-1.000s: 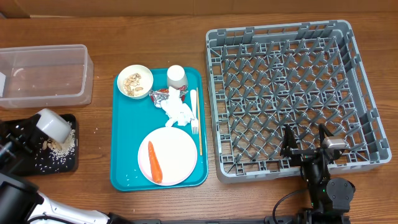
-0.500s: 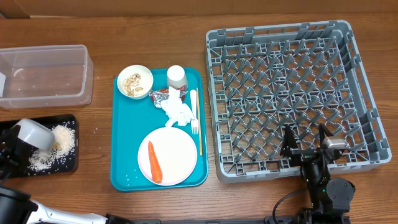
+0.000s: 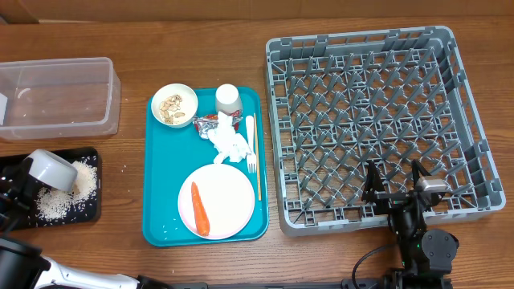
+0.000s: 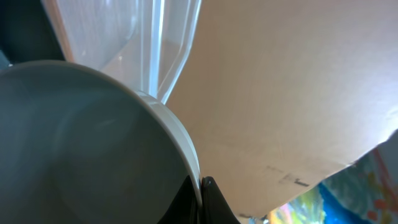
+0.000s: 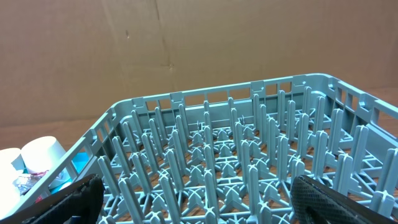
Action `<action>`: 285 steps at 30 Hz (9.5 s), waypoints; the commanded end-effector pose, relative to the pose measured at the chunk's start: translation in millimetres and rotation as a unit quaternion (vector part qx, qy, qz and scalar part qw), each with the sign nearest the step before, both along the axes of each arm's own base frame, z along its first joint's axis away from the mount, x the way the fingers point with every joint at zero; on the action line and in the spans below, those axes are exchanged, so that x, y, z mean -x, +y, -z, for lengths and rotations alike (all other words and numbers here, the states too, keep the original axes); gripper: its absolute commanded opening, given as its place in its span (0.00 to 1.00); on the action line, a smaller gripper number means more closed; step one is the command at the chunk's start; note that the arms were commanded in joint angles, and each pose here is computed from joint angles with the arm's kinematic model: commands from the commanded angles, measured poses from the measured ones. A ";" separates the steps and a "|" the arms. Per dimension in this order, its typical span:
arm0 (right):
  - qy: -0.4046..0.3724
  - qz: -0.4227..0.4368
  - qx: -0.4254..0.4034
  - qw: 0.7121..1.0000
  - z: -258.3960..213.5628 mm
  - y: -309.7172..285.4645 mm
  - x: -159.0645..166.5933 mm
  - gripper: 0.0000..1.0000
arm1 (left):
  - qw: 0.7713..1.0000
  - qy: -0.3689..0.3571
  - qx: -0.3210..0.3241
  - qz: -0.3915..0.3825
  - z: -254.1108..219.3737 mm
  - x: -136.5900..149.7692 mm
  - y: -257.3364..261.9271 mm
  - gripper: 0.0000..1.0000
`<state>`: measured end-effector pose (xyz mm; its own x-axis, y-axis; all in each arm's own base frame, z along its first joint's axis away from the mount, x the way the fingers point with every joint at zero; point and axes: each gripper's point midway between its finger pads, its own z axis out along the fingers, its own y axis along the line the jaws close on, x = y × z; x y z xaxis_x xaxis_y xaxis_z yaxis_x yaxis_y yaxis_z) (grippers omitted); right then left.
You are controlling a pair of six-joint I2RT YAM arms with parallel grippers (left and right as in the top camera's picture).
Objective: Sort waste into correct bins and load items into the dishwasher rack
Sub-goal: 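Carry the empty bowl back and set it on the teal tray, then move the left gripper to the upper white bowl of peanuts, then grasp the rim of the peanut bowl with the left gripper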
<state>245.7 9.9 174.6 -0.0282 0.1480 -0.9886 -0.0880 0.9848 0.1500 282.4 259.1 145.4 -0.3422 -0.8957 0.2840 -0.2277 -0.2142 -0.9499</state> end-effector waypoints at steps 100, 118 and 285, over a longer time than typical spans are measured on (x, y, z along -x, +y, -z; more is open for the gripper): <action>-0.003 0.006 0.002 1.000 1.4 -2.2 -0.1 1.00 | 0.640 0.327 -0.549 0.426 72.5 -84.6 -316.7 0.09; -0.003 0.006 0.002 1.000 1.5 -2.2 -0.1 1.00 | 0.620 0.322 -0.594 0.399 35.7 -101.8 -300.6 0.30; -0.003 0.006 0.002 1.000 1.5 -2.2 -0.1 1.00 | 0.618 0.217 -0.641 0.400 119.5 -200.4 -299.5 0.25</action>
<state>245.7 9.9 174.7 -0.0278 0.1476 -0.9887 -0.0881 0.9848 0.1495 484.4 -40.0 34.0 -0.9572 -0.0869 -0.2762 -0.0744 0.9957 -0.0555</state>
